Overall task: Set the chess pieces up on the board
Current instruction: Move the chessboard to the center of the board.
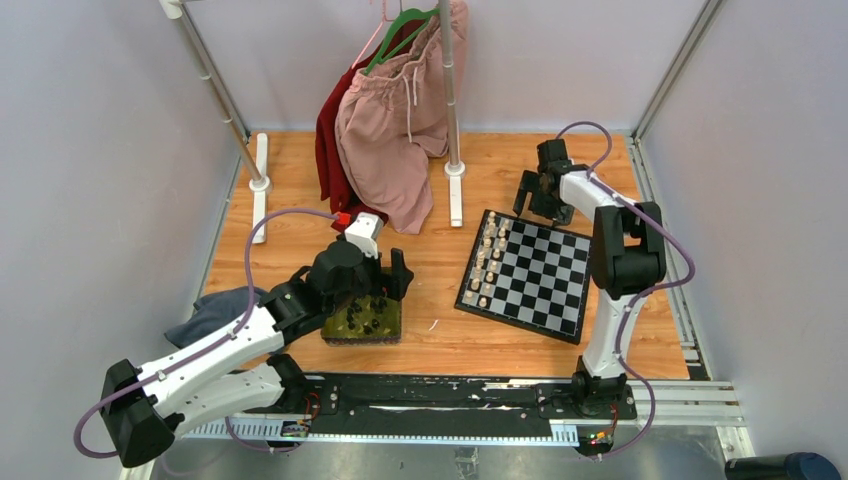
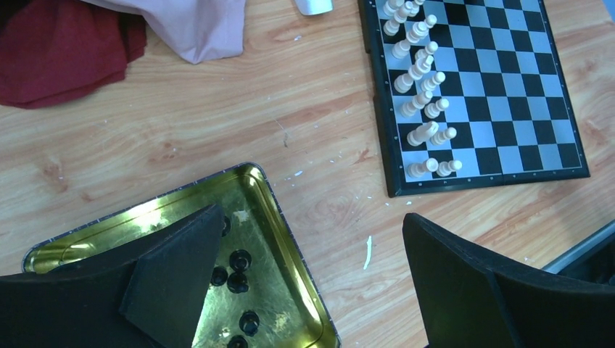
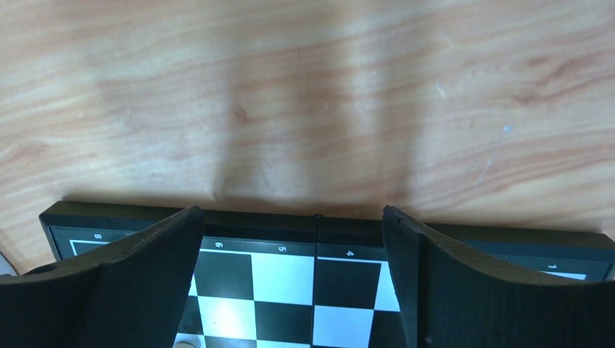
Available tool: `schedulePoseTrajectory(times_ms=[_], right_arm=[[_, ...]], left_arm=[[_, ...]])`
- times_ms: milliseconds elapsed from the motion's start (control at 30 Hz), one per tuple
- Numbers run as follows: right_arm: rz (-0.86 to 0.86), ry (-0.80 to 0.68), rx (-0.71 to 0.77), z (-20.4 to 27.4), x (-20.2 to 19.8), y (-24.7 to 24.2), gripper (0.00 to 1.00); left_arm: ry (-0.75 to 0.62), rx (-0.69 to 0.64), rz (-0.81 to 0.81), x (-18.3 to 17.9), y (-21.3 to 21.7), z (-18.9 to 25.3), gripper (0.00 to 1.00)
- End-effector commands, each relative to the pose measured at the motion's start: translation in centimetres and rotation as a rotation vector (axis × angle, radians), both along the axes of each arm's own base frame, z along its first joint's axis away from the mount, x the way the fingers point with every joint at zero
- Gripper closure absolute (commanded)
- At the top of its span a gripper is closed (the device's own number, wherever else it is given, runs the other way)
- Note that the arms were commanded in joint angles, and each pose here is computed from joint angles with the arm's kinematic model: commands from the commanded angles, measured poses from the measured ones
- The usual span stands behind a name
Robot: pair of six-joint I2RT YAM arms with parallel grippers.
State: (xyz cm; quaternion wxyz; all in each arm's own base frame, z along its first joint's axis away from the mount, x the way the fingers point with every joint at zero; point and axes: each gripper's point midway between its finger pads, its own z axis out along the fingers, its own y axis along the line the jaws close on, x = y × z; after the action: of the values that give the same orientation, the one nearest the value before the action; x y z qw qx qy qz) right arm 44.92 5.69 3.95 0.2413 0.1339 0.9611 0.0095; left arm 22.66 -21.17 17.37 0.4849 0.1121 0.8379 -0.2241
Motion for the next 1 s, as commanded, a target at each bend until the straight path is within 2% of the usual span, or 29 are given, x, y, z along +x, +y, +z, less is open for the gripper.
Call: schedulePoseTrajectory(times_ms=[0,467,767,967], right_arm=[[0.009,0.023,0.005,0.8,-2.8,1.0,0.03],[0.029,0.037,-0.005,0.5,-7.4,1.8,0.03],[0.043,-0.03,-0.039,3.9,-5.3,1.4,0.03],[0.025,-0.04,-0.075,4.0,-3.8,0.6,0.03]], left_arm=[[0.031,-0.018,-0.006,-0.6,0.1,-0.4,0.0],[0.077,-0.048,0.009,-1.6,0.6,-1.3,0.0],[0.078,-0.048,0.015,-2.0,1.0,-1.5,0.0],[0.081,-0.044,0.012,-2.1,1.1,-1.7,0.0]])
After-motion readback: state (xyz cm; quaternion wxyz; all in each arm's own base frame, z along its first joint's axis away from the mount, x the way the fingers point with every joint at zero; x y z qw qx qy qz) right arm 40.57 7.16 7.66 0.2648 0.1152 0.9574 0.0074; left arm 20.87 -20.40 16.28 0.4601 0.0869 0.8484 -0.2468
